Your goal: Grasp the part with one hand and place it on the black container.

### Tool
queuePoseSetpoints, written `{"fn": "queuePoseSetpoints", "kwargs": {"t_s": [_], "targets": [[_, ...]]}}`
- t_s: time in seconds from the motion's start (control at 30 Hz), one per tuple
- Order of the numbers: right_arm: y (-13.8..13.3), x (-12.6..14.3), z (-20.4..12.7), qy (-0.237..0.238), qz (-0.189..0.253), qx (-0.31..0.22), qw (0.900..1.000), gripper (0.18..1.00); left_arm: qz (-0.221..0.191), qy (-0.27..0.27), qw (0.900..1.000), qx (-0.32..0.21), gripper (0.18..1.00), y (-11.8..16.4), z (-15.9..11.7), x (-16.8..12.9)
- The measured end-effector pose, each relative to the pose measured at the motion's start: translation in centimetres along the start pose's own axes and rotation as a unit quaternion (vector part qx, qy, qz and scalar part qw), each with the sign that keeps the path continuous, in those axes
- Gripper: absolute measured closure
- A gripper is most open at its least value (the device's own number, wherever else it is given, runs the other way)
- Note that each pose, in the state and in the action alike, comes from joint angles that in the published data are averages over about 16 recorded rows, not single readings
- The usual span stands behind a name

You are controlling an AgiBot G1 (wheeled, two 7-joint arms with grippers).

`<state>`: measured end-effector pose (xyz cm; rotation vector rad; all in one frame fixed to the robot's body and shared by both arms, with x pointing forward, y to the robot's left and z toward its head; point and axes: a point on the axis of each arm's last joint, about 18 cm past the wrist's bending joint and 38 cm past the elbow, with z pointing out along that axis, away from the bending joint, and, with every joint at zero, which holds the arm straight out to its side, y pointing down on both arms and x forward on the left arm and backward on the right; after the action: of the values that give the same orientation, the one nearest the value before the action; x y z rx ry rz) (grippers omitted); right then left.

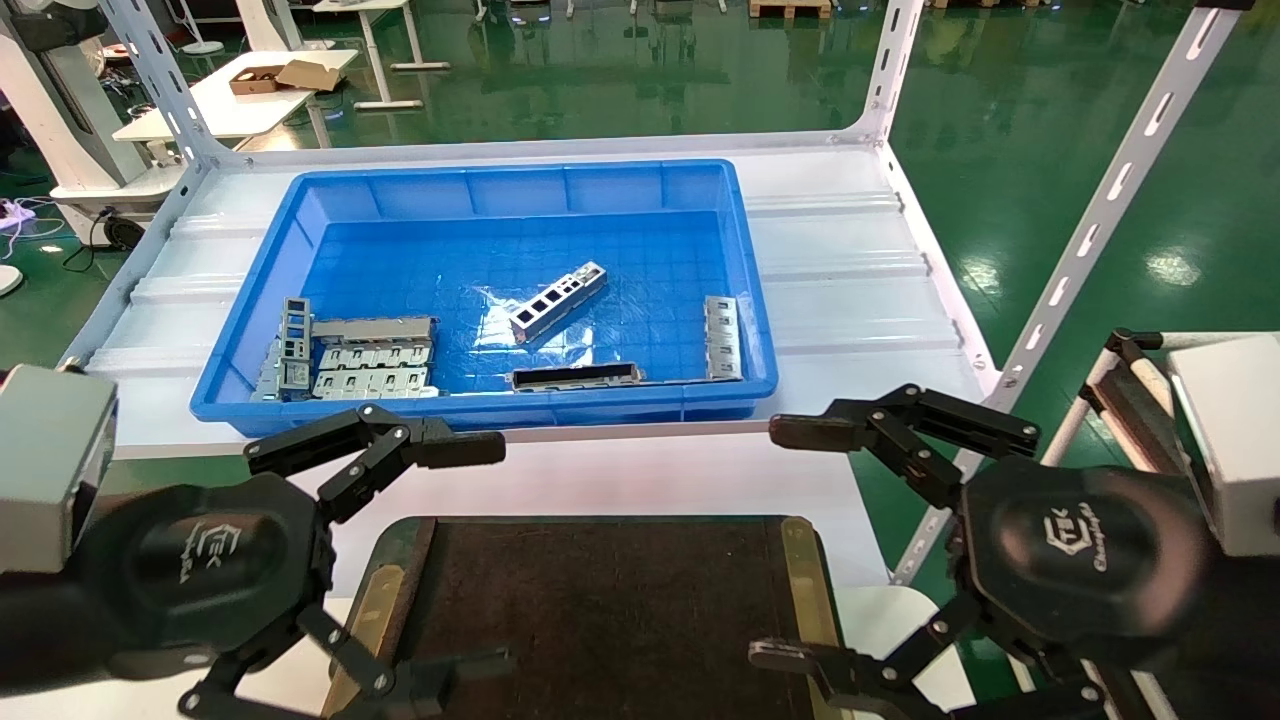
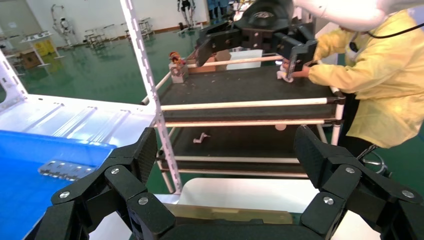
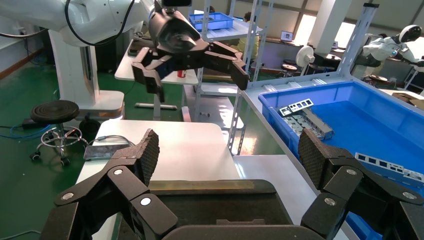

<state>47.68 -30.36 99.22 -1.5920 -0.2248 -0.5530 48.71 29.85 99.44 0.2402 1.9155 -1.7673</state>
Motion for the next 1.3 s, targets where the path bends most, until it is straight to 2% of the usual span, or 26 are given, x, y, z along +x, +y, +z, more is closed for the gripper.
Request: {"fn": "queuePoseSetpoints", "kwargs": {"t_s": [0.33, 0.67, 0.9, 1.3], "targets": [[0.0, 0.0, 0.0, 0.000, 0.000, 0.000, 1.000, 0.178, -0.012, -0.051, 0.9985, -0.015, 0.184, 1.3, 2.0, -3.6], [0.0, 0.0, 0.0, 0.000, 0.000, 0.000, 1.000, 0.178, -0.031, -0.134, 0.9902, -0.026, 0.184, 3.3, 5.0, -10.0], [0.0, 0.0, 0.0, 0.000, 0.000, 0.000, 1.000, 0.178, -0.052, -0.197, 0.9786, -0.030, 0.184, 5.0, 7.0, -14.9], [0.0, 0.0, 0.0, 0.000, 0.000, 0.000, 1.000, 0.178, -0.065, -0.298, 0.9497, -0.072, 0.184, 8.5, 10.1, -21.2]]}}
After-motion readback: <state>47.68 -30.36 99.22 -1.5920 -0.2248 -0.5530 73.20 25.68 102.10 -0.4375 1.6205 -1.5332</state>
